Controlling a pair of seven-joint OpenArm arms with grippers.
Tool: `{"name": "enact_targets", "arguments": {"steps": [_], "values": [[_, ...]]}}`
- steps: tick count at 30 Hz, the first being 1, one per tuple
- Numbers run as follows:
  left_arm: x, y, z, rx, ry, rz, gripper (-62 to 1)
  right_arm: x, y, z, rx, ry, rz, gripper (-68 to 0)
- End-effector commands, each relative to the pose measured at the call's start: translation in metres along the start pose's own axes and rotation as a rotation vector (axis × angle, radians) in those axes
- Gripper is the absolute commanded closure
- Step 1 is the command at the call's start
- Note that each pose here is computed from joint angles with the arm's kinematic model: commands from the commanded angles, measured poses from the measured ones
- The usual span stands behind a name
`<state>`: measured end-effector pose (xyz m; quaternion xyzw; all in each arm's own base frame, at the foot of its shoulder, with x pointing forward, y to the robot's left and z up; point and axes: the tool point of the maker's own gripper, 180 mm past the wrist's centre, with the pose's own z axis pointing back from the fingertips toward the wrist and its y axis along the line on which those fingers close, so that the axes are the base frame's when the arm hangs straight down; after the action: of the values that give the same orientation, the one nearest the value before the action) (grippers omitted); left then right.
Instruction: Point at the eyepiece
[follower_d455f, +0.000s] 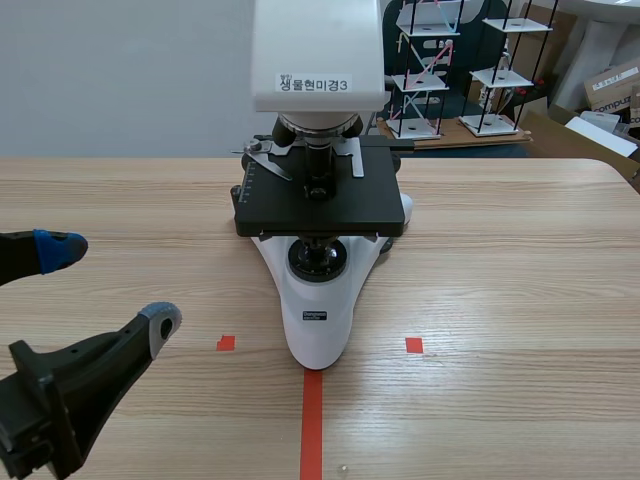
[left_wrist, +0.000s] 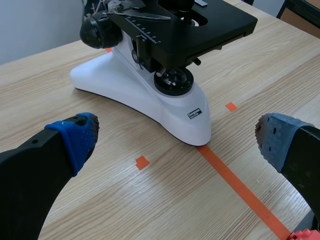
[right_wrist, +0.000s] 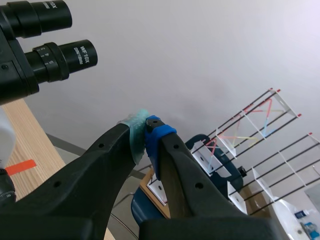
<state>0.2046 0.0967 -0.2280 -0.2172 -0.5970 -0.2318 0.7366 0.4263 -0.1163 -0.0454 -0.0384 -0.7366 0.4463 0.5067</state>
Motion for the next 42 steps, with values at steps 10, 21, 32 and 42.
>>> {"name": "enact_targets", "arguments": {"steps": [10,21,32,42], "values": [[0.009,-0.003,-0.001,-0.006,-0.032,0.002,-62.3,0.016,-0.008,-0.034,0.038,-0.008,0.044,-1.8],[0.009,-0.003,-0.001,-0.006,-0.032,0.002,-62.3,0.020,-0.006,-0.043,0.036,-0.013,0.024,-1.8],[0.009,-0.003,-0.001,-0.006,-0.032,0.002,-62.3,0.020,0.003,-0.044,0.085,-0.015,0.019,-1.8],[0.009,-0.003,-0.001,-0.006,-0.032,0.002,-62.3,0.020,0.003,-0.044,0.085,-0.015,0.019,-1.8]]}}
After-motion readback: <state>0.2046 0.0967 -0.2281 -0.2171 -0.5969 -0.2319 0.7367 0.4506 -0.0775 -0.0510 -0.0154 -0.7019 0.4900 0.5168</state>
